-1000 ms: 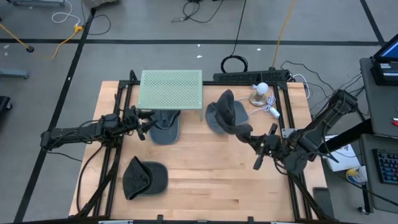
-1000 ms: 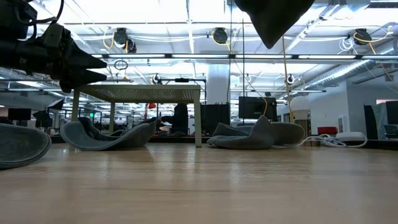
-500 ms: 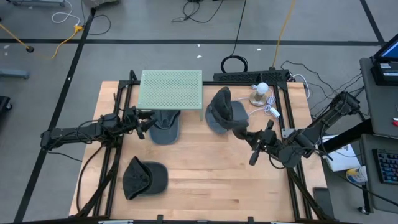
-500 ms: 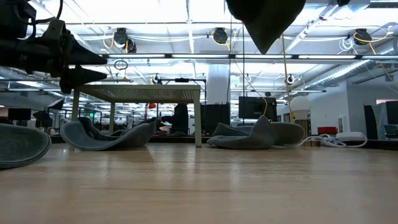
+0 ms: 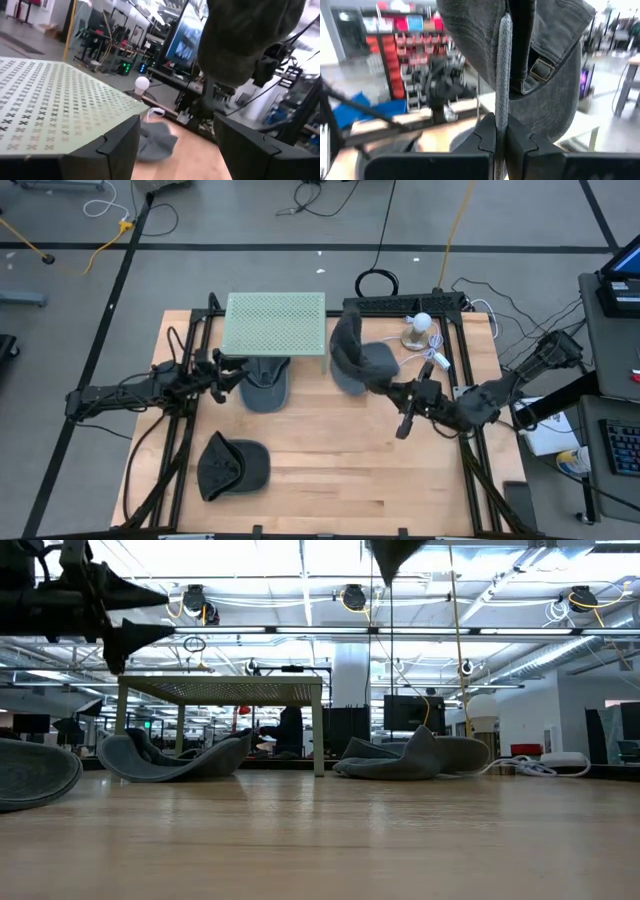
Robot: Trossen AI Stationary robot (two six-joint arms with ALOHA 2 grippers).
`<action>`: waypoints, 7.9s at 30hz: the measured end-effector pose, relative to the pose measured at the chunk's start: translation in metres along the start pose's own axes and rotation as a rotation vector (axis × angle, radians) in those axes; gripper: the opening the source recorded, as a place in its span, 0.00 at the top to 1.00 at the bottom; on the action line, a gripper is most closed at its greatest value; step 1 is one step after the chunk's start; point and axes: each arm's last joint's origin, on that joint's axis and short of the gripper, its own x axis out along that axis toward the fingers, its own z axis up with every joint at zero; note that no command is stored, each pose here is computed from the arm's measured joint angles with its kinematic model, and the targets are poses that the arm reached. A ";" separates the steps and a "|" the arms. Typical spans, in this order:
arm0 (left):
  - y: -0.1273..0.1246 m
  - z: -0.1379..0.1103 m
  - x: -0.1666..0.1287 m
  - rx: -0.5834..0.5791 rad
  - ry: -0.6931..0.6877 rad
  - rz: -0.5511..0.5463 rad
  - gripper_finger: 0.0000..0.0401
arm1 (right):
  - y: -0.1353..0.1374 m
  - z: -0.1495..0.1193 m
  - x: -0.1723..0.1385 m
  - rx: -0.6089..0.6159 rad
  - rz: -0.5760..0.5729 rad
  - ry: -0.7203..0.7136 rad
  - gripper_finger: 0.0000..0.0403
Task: Pick & Place hat
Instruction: Put the black cap on the shelf
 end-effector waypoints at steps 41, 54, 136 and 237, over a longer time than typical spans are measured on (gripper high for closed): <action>-0.096 0.186 0.073 -0.394 0.000 -0.216 0.36 | -0.010 0.083 0.080 -0.109 0.135 -0.555 0.98; -0.118 0.211 0.134 -0.335 0.037 -0.245 0.36 | 0.004 0.116 0.117 -0.165 0.244 -0.661 0.98; -0.114 0.265 0.166 -0.621 0.083 -0.451 0.98 | 0.026 0.110 0.083 -0.510 0.214 -0.270 0.51; 0.153 0.210 0.089 -0.992 0.663 0.637 0.98 | 0.043 0.094 0.059 -0.636 0.176 -0.087 0.55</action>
